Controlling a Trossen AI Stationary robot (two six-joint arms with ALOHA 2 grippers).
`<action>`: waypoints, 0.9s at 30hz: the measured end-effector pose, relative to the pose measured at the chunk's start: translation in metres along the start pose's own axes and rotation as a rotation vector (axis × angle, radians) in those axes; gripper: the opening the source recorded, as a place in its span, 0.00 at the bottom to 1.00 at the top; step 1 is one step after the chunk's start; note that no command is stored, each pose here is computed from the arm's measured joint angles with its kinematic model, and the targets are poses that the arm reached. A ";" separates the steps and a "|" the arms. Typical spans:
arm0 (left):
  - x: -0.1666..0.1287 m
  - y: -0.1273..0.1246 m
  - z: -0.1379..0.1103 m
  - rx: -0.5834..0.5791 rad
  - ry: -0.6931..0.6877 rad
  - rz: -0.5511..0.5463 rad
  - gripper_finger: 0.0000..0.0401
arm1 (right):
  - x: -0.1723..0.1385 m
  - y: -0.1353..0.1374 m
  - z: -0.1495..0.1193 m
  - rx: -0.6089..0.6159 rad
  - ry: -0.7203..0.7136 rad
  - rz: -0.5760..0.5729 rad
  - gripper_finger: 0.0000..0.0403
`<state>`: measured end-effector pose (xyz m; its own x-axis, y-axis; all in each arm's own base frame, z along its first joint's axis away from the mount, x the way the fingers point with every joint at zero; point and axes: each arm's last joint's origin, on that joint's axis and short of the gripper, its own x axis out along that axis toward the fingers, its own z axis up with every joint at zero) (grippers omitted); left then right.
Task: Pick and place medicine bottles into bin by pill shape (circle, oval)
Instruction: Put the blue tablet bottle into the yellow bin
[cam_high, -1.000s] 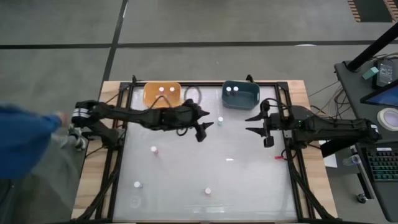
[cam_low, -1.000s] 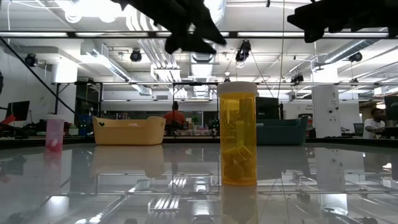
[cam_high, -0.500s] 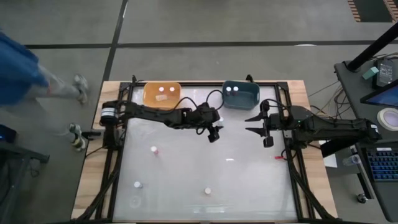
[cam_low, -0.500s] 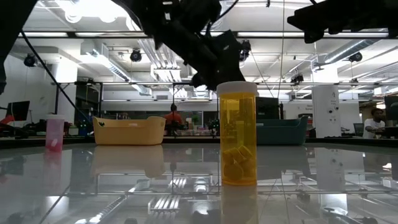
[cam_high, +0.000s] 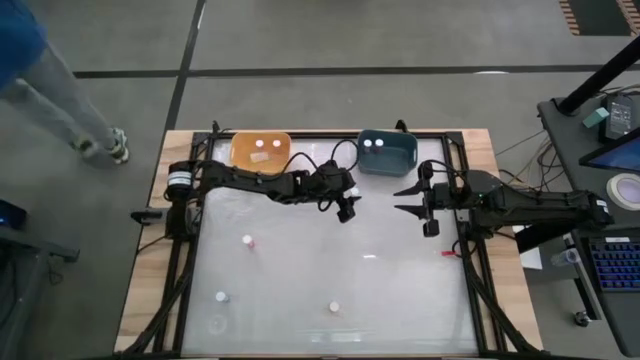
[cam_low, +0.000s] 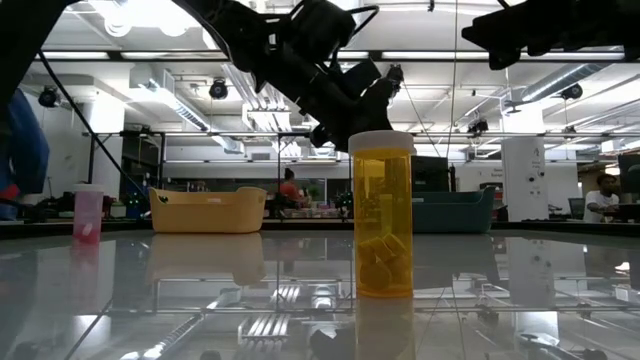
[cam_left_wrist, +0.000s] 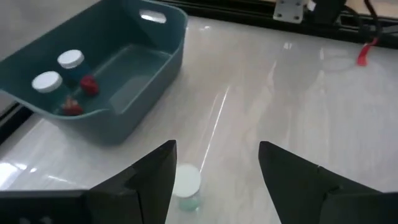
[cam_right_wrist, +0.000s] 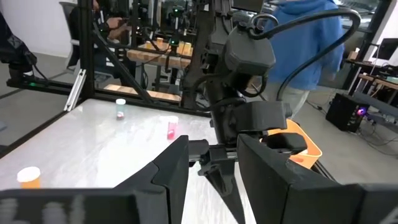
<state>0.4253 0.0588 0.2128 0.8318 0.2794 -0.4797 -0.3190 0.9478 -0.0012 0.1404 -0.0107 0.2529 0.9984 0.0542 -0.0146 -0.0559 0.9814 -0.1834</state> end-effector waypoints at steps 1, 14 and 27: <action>0.000 0.000 0.000 0.001 -0.004 -0.001 0.53 | 0.000 0.000 0.000 -0.001 0.000 0.000 0.32; 0.027 0.000 -0.019 -0.003 -0.011 0.009 0.53 | 0.000 0.000 -0.001 -0.014 0.012 0.000 0.32; 0.028 0.009 -0.023 0.016 -0.002 0.073 0.53 | 0.000 0.000 -0.002 -0.022 0.023 -0.002 0.32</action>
<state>0.4356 0.0720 0.1795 0.8075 0.3485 -0.4758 -0.3720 0.9270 0.0476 0.1407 -0.0109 0.2506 0.9982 0.0475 -0.0371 -0.0541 0.9772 -0.2055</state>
